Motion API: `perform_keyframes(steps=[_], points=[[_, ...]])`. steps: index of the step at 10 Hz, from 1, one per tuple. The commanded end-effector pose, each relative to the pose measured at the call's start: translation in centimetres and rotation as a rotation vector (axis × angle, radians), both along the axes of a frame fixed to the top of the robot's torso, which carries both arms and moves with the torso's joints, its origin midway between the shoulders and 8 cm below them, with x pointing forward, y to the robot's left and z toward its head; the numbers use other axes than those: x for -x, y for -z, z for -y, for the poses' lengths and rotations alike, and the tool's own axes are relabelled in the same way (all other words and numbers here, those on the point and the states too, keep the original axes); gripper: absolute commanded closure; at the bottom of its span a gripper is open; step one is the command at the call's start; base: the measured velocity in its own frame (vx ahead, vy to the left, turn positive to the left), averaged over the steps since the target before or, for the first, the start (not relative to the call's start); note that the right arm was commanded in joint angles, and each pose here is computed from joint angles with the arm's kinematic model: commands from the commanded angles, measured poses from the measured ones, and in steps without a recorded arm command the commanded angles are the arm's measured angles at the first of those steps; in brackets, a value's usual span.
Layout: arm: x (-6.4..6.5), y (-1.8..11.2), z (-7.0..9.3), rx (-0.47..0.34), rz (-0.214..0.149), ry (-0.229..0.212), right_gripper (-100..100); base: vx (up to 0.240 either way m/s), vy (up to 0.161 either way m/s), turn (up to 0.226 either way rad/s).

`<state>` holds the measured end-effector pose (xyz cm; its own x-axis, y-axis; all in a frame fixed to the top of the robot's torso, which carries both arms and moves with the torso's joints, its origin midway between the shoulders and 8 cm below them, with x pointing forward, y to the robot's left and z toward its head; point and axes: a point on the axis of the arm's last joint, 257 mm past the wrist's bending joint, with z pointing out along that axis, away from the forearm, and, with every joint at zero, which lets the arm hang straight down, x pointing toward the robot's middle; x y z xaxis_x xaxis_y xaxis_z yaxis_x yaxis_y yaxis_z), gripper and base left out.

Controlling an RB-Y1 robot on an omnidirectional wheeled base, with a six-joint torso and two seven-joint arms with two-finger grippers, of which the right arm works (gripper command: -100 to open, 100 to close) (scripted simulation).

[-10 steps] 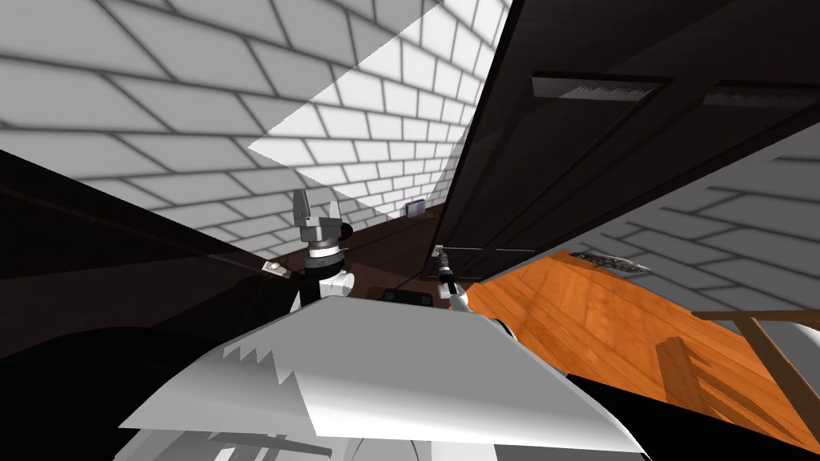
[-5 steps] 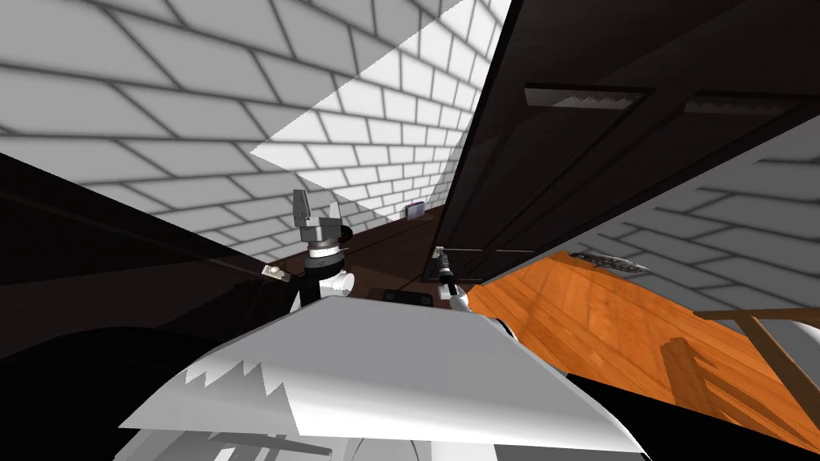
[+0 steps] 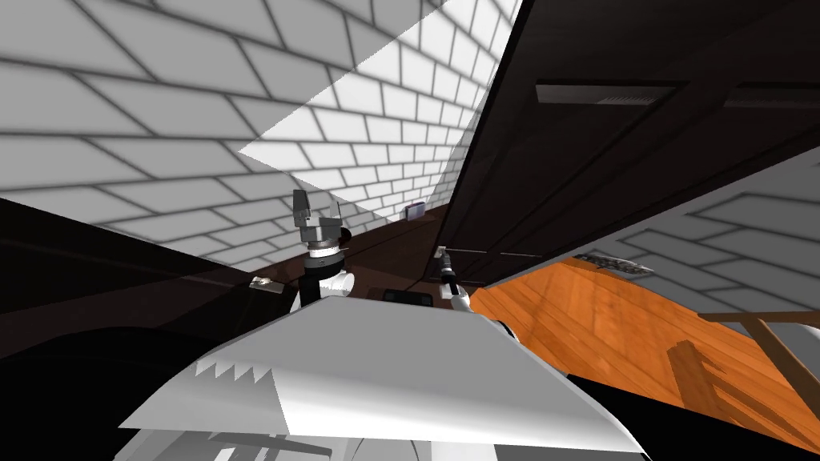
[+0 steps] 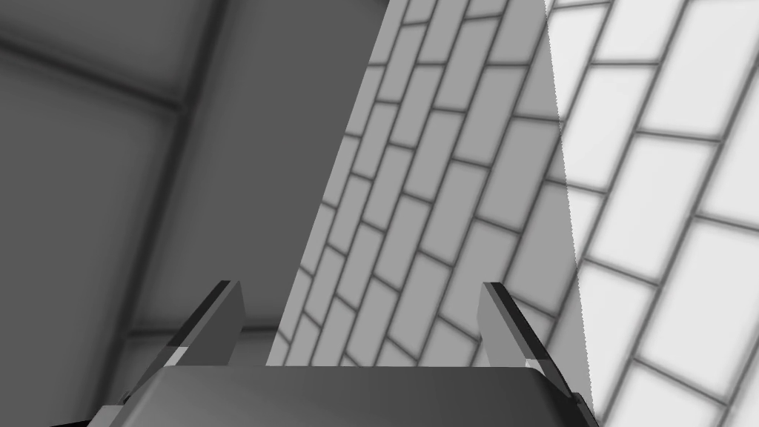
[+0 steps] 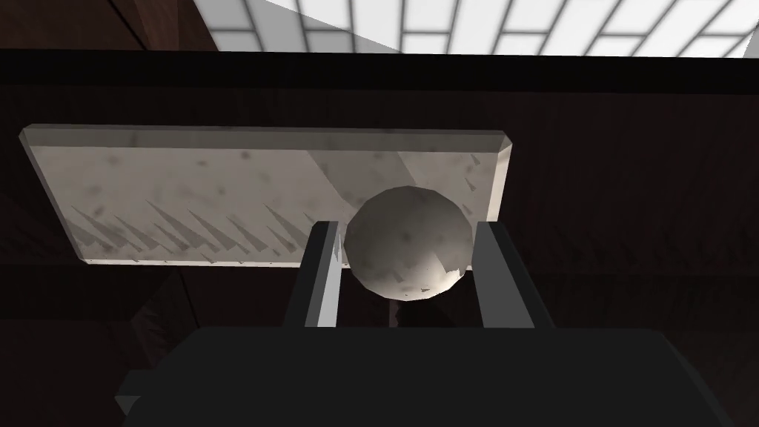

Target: Push the door open

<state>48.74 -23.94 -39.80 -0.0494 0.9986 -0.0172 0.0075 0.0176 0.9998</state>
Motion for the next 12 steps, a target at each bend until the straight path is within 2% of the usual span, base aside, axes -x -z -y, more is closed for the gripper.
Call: perform_keyframes(steps=[1,2,3,4,5,6,9,10,11,12], points=[[-0.5,-0.6,1.5,0.004,0.014,0.034,100,0.186,0.112,-0.073],[-0.5,-0.6,1.5,0.004,0.014,0.034,100,0.121,0.059,-0.027],[-0.2,0.0,1.5,0.003,-0.001,0.034,100,0.05,0.002,0.015],[-0.6,-0.7,2.7,-0.001,0.013,0.068,100,0.129,0.069,-0.045],[-0.6,-0.7,2.7,-0.001,0.013,0.068,100,0.133,0.085,-0.06],[-0.6,-0.7,3.4,-0.005,0.011,0.091,100,0.155,0.085,-0.043],[-0.6,-0.7,4.2,-0.015,0.009,0.122,100,0.173,0.095,-0.067],[-0.4,-0.3,4.1,-0.013,0.0,0.115,100,0.085,0.036,-0.03],[-0.4,-0.5,5.5,-0.008,0.006,0.143,100,0.184,0.05,-0.041],[-0.3,-0.6,6.1,-0.007,0.006,0.155,100,0.226,0.07,-0.067]])
